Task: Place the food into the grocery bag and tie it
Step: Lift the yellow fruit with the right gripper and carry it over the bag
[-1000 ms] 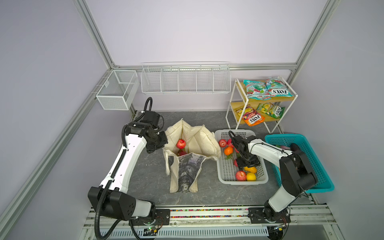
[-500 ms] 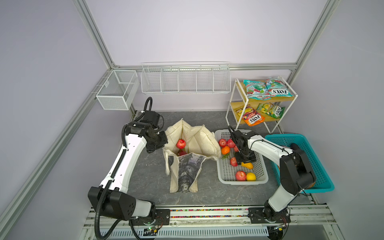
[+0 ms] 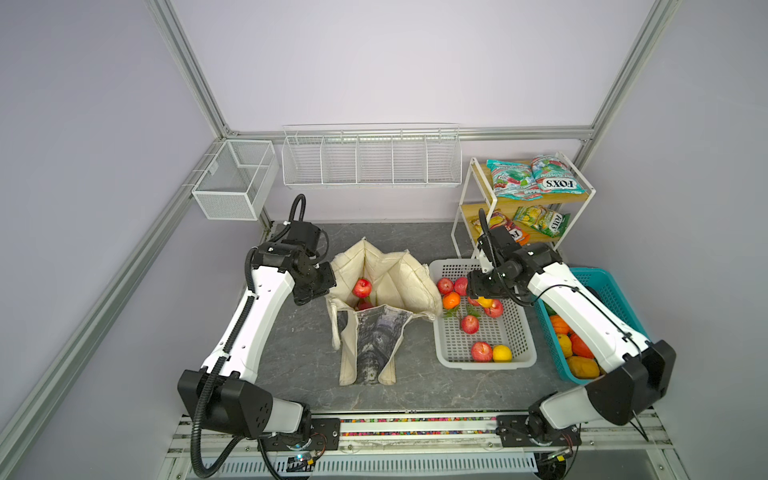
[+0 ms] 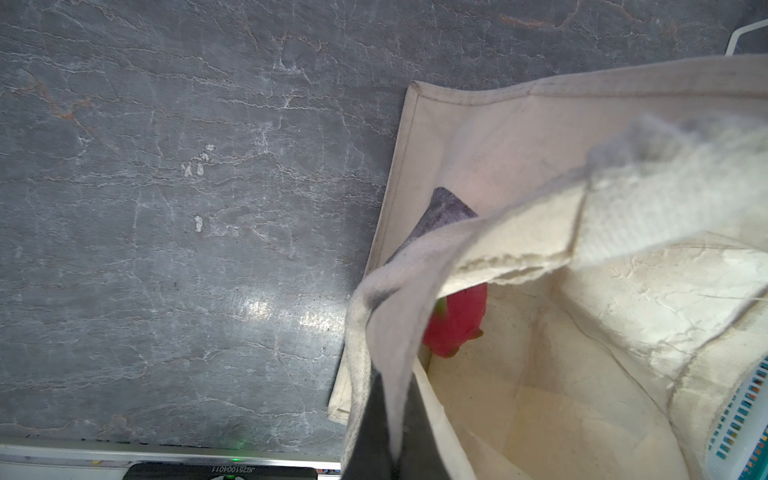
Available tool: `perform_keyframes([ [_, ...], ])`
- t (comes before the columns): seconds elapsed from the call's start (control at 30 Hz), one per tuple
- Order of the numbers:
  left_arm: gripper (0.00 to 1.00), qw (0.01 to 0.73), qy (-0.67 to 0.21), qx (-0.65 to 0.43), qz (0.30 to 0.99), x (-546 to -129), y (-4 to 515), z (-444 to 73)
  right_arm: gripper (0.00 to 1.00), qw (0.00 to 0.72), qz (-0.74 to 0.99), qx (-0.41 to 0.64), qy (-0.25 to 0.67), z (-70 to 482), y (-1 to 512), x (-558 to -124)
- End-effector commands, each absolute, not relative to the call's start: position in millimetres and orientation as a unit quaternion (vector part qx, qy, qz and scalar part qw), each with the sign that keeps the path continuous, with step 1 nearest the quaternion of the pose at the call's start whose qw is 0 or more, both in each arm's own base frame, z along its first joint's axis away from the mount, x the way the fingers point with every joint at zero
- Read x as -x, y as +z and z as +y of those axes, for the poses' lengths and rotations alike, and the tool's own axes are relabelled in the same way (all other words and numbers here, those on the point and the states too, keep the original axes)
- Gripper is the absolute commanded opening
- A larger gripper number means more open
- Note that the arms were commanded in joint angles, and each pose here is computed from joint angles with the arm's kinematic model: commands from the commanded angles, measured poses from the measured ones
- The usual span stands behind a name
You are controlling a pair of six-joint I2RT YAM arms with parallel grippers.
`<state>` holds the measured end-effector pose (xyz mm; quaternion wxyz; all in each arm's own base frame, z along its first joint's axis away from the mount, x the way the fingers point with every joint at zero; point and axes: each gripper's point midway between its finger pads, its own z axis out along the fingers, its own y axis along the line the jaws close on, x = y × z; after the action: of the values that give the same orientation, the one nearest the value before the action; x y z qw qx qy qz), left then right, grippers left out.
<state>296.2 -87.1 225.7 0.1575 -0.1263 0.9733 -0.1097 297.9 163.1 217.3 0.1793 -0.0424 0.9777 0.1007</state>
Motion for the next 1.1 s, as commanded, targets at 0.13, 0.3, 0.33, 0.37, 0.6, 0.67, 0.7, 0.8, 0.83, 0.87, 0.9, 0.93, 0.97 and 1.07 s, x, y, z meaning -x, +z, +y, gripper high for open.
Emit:
perform_keyframes([
  [0.13, 0.0, 0.17, -0.127, 0.122, 0.969, -303, 235, -92, 0.49, 0.237, 0.923, 0.16, 0.256, 289, 292, -301],
  [0.3, 0.0, 0.17, -0.132, 0.12, 0.969, -303, 235, -94, 0.51, 0.249, 0.89, 0.24, 0.297, 346, 305, -290],
  [0.33, 0.0, 0.171, -0.133, 0.12, 0.969, -303, 236, -94, 0.5, 0.246, 0.885, 0.256, 0.302, 355, 304, -287],
  [0.37, 0.0, 0.172, -0.134, 0.12, 0.969, -303, 236, -94, 0.5, 0.243, 0.88, 0.272, 0.306, 364, 303, -284],
  [0.6, 0.0, 0.169, -0.14, 0.12, 0.968, -303, 235, -96, 0.49, 0.23, 0.856, 0.335, 0.318, 403, 282, -273],
  [0.67, 0.0, 0.17, -0.14, 0.12, 0.968, -303, 236, -96, 0.47, 0.235, 0.851, 0.343, 0.319, 410, 276, -278],
  [0.7, 0.0, 0.169, -0.141, 0.12, 0.968, -303, 235, -97, 0.47, 0.238, 0.85, 0.345, 0.319, 413, 272, -281],
  [0.8, 0.0, 0.171, -0.145, 0.12, 0.967, -302, 238, -97, 0.46, 0.24, 0.846, 0.353, 0.319, 423, 261, -287],
  [0.83, 0.0, 0.173, -0.145, 0.12, 0.967, -302, 239, -98, 0.46, 0.236, 0.846, 0.354, 0.32, 426, 256, -288],
  [0.87, 0.0, 0.173, -0.145, 0.119, 0.967, -302, 240, -97, 0.46, 0.234, 0.846, 0.355, 0.321, 428, 253, -289],
  [0.9, 0.0, 0.175, -0.146, 0.119, 0.966, -302, 241, -97, 0.46, 0.23, 0.847, 0.356, 0.322, 430, 249, -289],
  [0.93, 0.0, 0.175, -0.146, 0.119, 0.966, -302, 241, -98, 0.46, 0.226, 0.847, 0.357, 0.322, 432, 245, -289],
  [0.97, 0.0, 0.176, -0.147, 0.119, 0.966, -302, 241, -98, 0.46, 0.224, 0.848, 0.358, 0.321, 434, 241, -289],
  [1.07, 0.0, 0.18, -0.148, 0.118, 0.965, -302, 244, -98, 0.46, 0.22, 0.847, 0.365, 0.319, 440, 229, -288],
])
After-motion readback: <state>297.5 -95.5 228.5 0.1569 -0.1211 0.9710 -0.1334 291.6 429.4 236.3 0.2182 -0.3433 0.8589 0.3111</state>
